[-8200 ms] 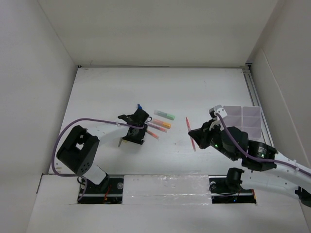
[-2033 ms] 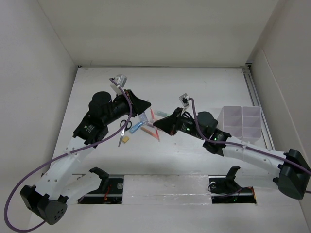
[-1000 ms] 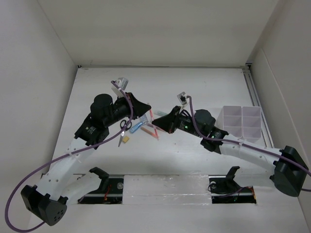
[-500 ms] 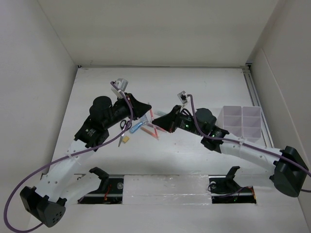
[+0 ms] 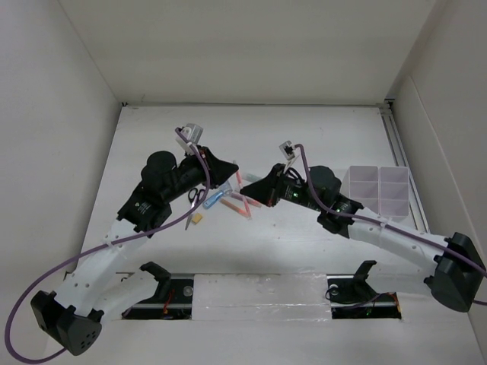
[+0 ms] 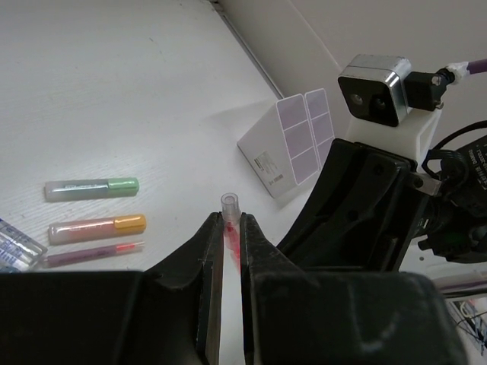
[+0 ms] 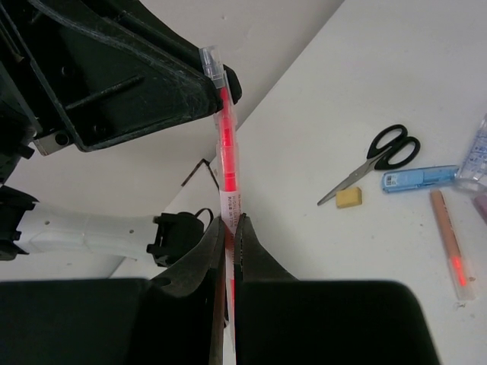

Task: Sort the stationery into containers
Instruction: Cap the pen

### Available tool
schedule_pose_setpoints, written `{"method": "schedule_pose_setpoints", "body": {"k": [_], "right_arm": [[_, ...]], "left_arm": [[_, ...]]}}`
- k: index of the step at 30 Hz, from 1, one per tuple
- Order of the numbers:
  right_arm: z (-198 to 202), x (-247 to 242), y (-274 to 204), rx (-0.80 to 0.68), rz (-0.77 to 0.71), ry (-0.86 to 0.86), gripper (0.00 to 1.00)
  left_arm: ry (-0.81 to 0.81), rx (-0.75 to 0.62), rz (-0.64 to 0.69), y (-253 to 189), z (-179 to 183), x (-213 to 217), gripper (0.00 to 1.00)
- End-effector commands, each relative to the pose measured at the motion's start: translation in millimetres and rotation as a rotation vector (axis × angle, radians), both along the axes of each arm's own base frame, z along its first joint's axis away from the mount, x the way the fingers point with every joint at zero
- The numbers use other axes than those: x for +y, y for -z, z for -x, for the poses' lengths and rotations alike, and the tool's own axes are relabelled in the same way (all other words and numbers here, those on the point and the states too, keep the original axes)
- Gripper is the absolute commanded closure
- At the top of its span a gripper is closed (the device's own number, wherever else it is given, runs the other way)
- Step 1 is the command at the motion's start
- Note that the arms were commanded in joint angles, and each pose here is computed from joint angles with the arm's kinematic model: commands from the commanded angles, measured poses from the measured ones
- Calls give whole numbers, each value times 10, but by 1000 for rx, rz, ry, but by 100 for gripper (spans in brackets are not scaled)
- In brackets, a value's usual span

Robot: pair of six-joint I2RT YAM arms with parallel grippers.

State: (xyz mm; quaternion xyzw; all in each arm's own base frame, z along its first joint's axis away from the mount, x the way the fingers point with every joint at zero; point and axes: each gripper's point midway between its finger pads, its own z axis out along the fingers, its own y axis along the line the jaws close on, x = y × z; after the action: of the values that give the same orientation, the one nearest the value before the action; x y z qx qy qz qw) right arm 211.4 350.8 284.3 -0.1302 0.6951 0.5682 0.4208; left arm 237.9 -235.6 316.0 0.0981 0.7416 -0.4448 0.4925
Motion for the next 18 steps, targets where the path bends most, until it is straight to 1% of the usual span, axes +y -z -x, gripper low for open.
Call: {"method": "schedule_pose_setpoints", "body": {"k": [1, 3, 8, 12, 13, 14, 15, 17, 18], "right_arm": [[-63, -122, -578, -79, -99, 55, 100], [-33, -160, -714, -112, -119, 56, 100], [-49, -196, -681, -106, -111, 65, 100], [-45, -195, -641, -100, -120, 64, 100], [-27, -215, -709, -115, -137, 64, 100], [-40, -220, -661, -100, -140, 74, 100], [-37, -225, -707, -120, -163, 73, 100], [-30, -226, -653, -112, -171, 72, 100], [-9, -245, -736, -121, -198, 71, 100]], "left_arm": [[81, -26, -32, 12, 125, -68, 100], [96, -25, -30, 32, 144, -84, 100], [170, -27, -26, 74, 267, -134, 100], [168, 0, -20, 149, 270, -140, 100], [168, 8, -25, 191, 271, -139, 100], [166, 20, -16, 217, 271, -146, 100], [165, 2, 3, 147, 276, -146, 100], [160, 41, 21, 239, 278, -159, 100], [168, 30, 39, 180, 303, -163, 100]]}}
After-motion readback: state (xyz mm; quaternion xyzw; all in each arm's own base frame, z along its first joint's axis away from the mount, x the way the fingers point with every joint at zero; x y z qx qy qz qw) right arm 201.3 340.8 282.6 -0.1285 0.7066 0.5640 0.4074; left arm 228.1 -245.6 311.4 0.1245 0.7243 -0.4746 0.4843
